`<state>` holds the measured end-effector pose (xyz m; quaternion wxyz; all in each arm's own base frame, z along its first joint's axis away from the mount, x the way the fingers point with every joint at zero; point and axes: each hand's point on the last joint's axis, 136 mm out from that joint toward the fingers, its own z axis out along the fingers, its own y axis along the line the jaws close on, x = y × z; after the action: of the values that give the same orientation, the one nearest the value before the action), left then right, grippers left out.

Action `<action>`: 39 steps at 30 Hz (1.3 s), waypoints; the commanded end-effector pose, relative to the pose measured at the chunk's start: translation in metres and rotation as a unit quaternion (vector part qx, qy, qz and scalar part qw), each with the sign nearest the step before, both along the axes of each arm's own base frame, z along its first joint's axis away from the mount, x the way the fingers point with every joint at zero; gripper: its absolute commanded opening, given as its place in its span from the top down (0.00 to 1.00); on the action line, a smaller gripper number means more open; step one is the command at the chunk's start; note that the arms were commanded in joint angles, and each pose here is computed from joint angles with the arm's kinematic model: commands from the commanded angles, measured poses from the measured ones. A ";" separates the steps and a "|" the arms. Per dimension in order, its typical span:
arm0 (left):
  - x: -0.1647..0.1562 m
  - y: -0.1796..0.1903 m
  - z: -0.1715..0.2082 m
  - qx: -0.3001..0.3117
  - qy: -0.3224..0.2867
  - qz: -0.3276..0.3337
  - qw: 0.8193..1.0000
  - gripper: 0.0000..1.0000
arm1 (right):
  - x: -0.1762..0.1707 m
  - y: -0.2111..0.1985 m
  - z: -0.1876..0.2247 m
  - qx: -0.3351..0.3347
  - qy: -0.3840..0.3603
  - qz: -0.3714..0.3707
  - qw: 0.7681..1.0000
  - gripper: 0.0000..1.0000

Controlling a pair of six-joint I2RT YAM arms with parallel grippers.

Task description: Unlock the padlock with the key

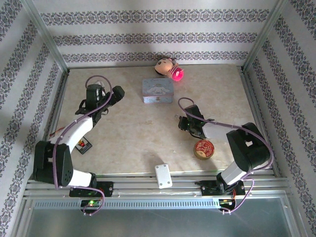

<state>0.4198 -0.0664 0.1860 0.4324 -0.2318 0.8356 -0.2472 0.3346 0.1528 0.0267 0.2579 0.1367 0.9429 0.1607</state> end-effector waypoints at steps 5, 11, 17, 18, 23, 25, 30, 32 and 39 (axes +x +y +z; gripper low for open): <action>-0.044 0.044 -0.006 0.095 0.015 0.056 0.994 0.01 | -0.012 -0.018 0.051 -0.025 -0.047 0.003 0.999 0.54; -0.083 0.070 -0.026 0.176 0.002 0.082 0.981 0.01 | -0.025 -0.060 0.098 -0.073 -0.123 -0.027 0.989 0.32; -0.108 0.103 -0.028 0.235 -0.082 0.163 0.955 0.01 | -0.035 -0.117 0.126 -0.104 -0.187 -0.095 0.972 0.05; -0.109 0.105 -0.028 0.247 -0.093 0.163 0.951 0.01 | -0.035 -0.126 0.129 -0.109 -0.193 -0.106 0.969 0.02; -0.097 0.108 -0.019 0.289 -0.146 0.151 0.934 0.01 | -0.034 -0.157 0.135 -0.153 -0.226 -0.141 0.951 0.02; -0.087 0.108 -0.023 0.305 -0.145 0.136 0.931 0.01 | -0.031 -0.168 0.137 -0.175 -0.239 -0.155 0.942 0.02; -0.061 0.101 -0.044 0.314 -0.140 0.084 0.935 0.01 | -0.022 -0.185 0.143 -0.222 -0.275 -0.167 0.920 0.02; -0.057 0.103 -0.054 0.320 -0.124 0.079 0.936 0.01 | -0.017 -0.188 0.143 -0.236 -0.290 -0.162 0.913 0.02; -0.045 0.110 -0.064 0.304 -0.151 0.060 0.939 0.01 | -0.002 -0.187 0.139 -0.249 -0.323 -0.139 0.902 0.02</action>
<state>0.3579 0.0457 0.0878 0.5569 -0.1251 0.8204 0.0339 0.3220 -0.0322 0.1453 0.5497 0.1532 0.8179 -0.0731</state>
